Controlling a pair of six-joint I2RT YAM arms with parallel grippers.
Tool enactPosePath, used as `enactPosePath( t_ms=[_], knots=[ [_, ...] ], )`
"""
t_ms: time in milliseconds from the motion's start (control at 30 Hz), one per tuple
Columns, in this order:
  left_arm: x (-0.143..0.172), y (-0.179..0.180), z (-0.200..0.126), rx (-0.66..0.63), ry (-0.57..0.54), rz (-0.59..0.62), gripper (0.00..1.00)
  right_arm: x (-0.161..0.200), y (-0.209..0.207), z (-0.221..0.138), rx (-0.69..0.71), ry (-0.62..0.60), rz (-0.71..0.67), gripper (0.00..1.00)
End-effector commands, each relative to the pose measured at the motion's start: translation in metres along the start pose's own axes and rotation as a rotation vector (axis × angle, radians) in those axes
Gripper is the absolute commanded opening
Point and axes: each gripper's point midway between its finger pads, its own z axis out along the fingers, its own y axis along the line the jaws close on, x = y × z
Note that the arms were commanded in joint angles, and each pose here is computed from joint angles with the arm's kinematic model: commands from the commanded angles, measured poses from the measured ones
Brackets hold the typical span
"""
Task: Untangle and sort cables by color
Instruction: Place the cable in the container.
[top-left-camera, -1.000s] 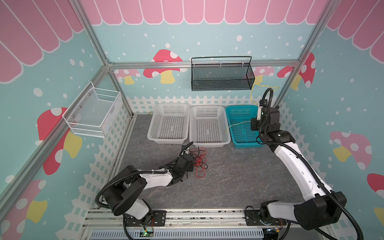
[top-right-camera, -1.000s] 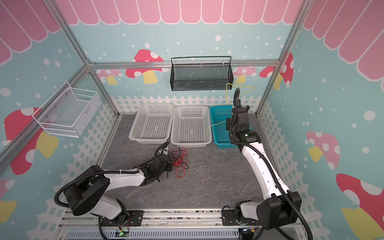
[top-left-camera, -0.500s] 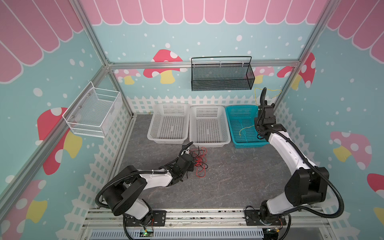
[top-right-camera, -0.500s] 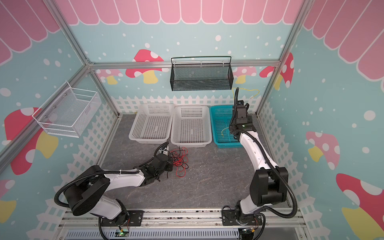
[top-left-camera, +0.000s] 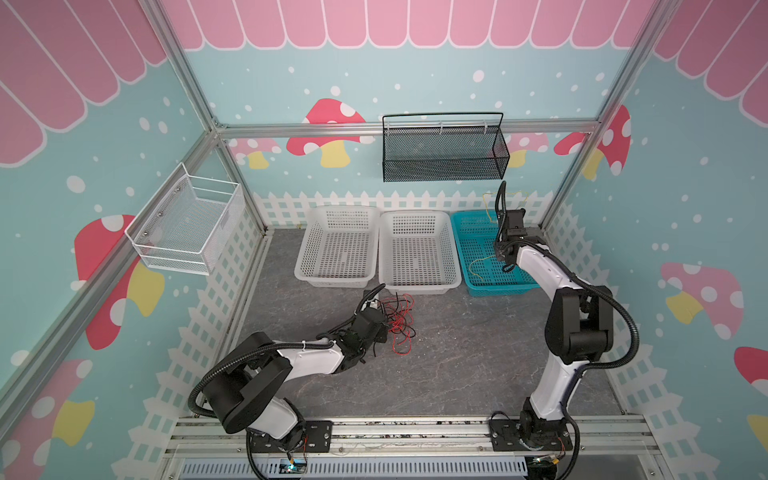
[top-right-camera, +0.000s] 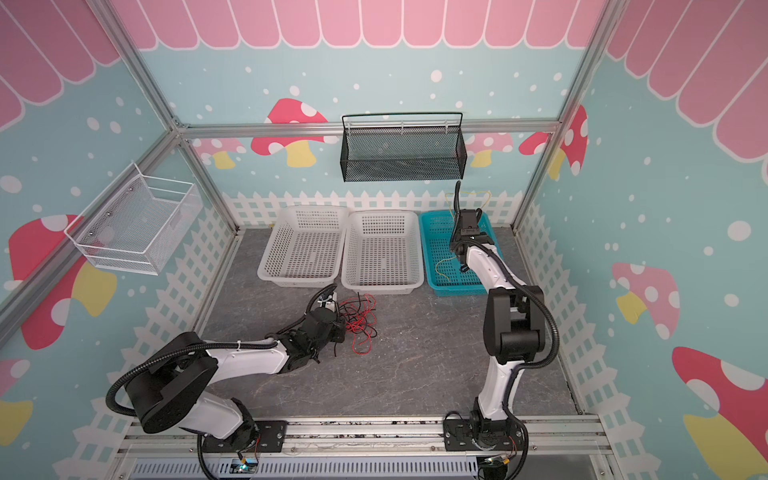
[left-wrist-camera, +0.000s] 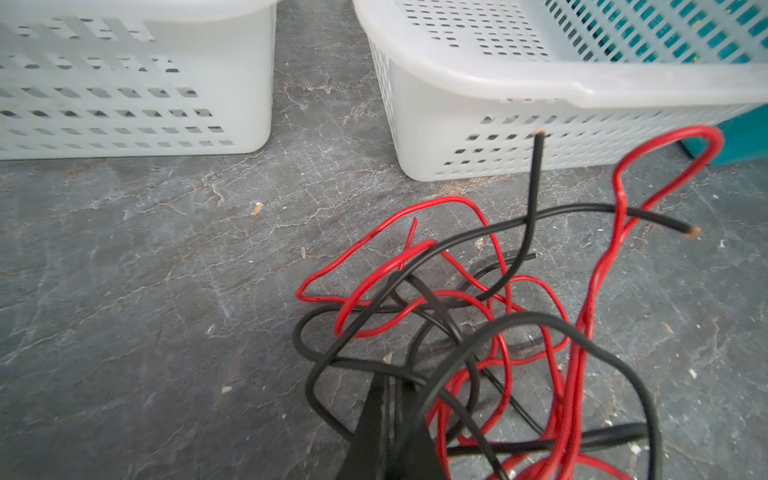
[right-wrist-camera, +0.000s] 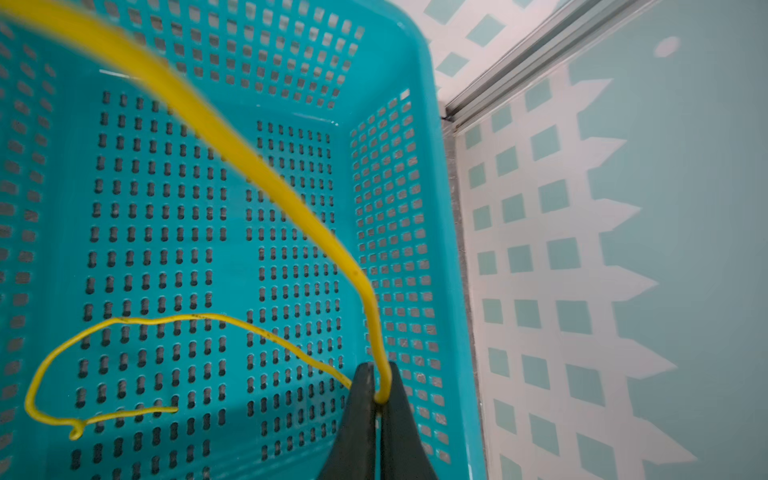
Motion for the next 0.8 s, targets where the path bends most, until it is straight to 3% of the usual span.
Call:
enactPosePath(
  t_ms=[0,400,600,767],
  knots=[
    [-0.002,0.000,-0.005,0.009,-0.012,-0.002,0.00,0.031,0.028,0.018,-0.116,0.133,-0.100,0.00],
    [-0.003,0.000,-0.005,0.008,-0.017,-0.001,0.00,0.049,0.038,0.048,-0.170,0.245,-0.147,0.00],
    [-0.005,-0.001,-0.006,0.010,-0.021,-0.003,0.00,0.050,0.039,0.050,-0.186,0.253,-0.144,0.11],
    [-0.004,-0.001,-0.006,0.012,-0.020,-0.003,0.00,0.051,0.035,0.054,-0.159,0.262,-0.135,0.12]
  ],
)
